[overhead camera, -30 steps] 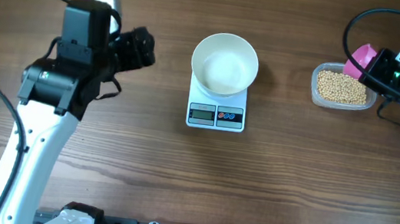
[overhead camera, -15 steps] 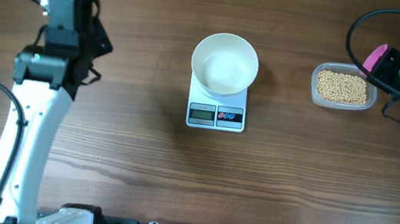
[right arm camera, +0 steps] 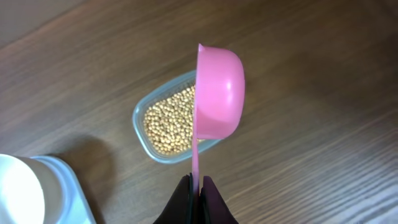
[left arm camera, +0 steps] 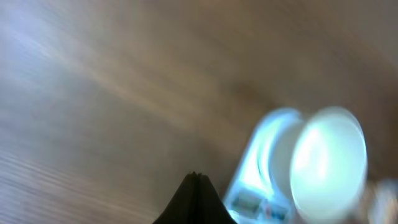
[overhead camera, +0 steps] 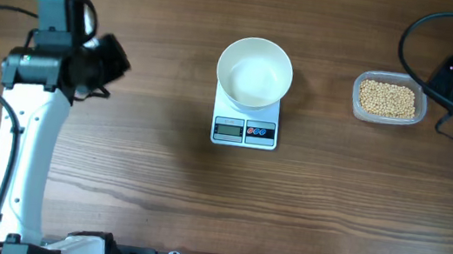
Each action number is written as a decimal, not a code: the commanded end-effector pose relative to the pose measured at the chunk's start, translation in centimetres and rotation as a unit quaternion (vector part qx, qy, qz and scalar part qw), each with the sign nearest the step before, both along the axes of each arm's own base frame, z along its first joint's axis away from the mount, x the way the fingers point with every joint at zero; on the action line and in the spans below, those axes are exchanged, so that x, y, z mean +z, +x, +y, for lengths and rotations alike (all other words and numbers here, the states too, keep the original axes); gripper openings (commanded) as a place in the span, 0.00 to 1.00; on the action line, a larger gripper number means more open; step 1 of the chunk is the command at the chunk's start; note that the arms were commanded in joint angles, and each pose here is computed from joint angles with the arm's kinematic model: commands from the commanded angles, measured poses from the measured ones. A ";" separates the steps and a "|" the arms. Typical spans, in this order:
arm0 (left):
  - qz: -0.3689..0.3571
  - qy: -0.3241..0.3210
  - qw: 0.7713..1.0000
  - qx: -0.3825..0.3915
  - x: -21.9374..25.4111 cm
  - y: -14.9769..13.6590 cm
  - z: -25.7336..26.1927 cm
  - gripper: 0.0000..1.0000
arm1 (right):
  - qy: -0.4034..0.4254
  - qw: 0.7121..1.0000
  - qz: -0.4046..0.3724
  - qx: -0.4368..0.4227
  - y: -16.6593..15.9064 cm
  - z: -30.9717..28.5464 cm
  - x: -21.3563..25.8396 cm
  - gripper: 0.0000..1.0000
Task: Scoop item into bowl and weigh 150g on scale
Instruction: 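Move the left gripper forward to the white bowl rim on the scale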
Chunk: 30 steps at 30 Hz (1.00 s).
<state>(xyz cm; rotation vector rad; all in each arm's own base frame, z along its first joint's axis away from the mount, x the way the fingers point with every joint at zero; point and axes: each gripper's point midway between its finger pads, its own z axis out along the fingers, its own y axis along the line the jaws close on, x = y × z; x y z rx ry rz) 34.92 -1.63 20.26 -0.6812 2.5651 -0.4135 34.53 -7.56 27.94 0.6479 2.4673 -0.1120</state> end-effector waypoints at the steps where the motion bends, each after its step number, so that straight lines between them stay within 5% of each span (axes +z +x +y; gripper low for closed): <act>1: 0.032 -0.045 0.994 -0.090 -0.2 -2.2 -5.6 0.04 | -0.020 1.000 -0.010 -0.011 -0.3 -0.8 1.2 0.04; 16: 0.136 -0.006 0.945 -0.298 -6.8 -7.6 -20.3 0.04 | -0.010 0.999 0.027 0.015 -1.7 -0.5 0.2 0.04; 30: 0.122 0.054 0.935 -0.327 -15.1 -4.6 -25.2 0.04 | -0.013 1.000 0.009 0.015 -0.9 -0.6 0.6 0.04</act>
